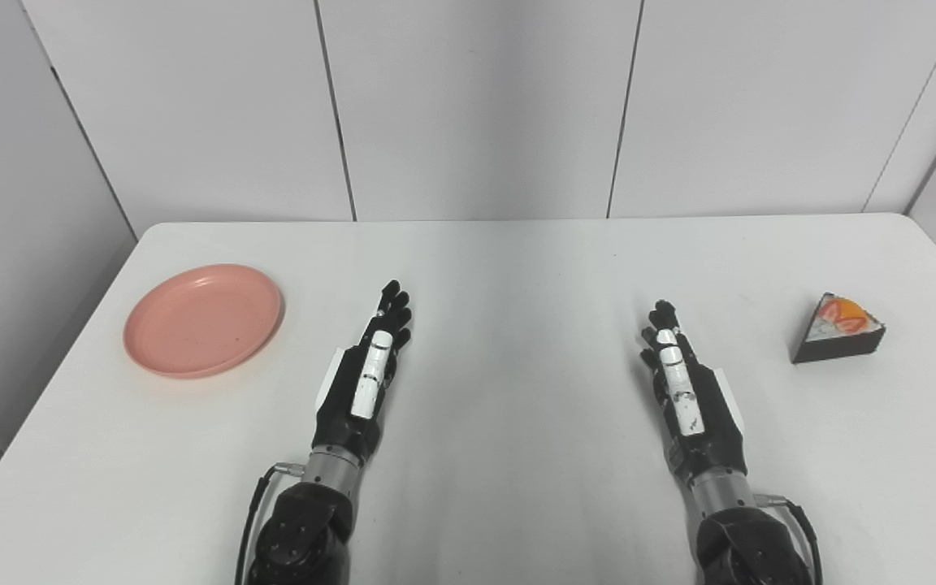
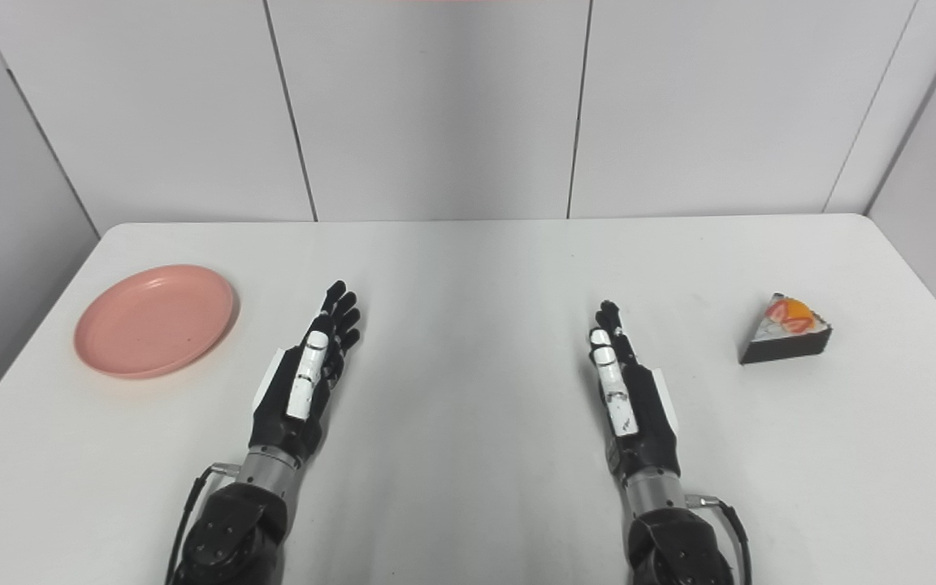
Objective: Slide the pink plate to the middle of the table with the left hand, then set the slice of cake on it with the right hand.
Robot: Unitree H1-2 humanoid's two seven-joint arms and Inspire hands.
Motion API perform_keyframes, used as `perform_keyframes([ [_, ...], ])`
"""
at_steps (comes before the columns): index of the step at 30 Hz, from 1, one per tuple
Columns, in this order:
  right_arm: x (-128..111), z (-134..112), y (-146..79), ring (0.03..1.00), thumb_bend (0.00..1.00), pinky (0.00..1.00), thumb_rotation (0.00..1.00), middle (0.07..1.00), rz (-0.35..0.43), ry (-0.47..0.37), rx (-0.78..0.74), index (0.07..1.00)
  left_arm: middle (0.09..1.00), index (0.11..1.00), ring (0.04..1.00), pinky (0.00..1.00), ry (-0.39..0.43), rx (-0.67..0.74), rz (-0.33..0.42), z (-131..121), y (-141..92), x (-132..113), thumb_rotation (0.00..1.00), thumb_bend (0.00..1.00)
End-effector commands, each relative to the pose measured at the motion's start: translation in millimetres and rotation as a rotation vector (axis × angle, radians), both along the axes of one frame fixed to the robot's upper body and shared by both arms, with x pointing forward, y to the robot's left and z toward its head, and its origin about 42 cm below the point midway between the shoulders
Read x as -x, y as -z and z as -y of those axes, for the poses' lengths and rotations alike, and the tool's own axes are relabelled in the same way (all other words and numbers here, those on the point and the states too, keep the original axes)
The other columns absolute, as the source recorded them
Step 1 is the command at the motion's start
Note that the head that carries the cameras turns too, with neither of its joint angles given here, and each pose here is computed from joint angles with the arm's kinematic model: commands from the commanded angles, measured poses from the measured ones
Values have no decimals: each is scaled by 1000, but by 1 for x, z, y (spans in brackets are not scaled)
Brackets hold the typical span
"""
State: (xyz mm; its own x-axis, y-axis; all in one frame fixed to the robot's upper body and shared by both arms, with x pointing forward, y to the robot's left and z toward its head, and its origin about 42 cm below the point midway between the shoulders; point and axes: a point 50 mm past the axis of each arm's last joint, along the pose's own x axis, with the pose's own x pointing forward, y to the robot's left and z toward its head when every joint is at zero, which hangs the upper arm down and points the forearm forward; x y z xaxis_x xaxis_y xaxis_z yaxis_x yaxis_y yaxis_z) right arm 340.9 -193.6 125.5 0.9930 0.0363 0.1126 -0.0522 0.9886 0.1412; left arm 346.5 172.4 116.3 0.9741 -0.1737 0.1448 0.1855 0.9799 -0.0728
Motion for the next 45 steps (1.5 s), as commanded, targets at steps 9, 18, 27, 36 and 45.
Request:
perform_keyframes([
  [9,10,-2,1,1000,568,1000,833,1000,40,1,-1,977,1000,1000,1000,1000,-92,101,-69,26,11,20,1000,498],
  [18,11,-2,4,1000,521,1000,885,1000,29,-9,42,994,1000,1000,1000,1000,-75,55,-73,12,18,22,1000,506],
  [27,15,16,8,1000,514,1000,925,1000,13,-35,58,1000,1000,1000,1000,1000,-164,58,13,-3,-4,-9,1000,573],
  [36,18,28,9,1000,522,1000,956,1000,8,-63,71,1000,1000,1000,1000,1000,-234,58,118,-50,-47,-36,1000,659],
  [45,17,29,8,1000,500,1000,972,1000,13,-80,65,1000,931,940,922,955,-357,102,185,-85,-67,-44,1000,677],
])
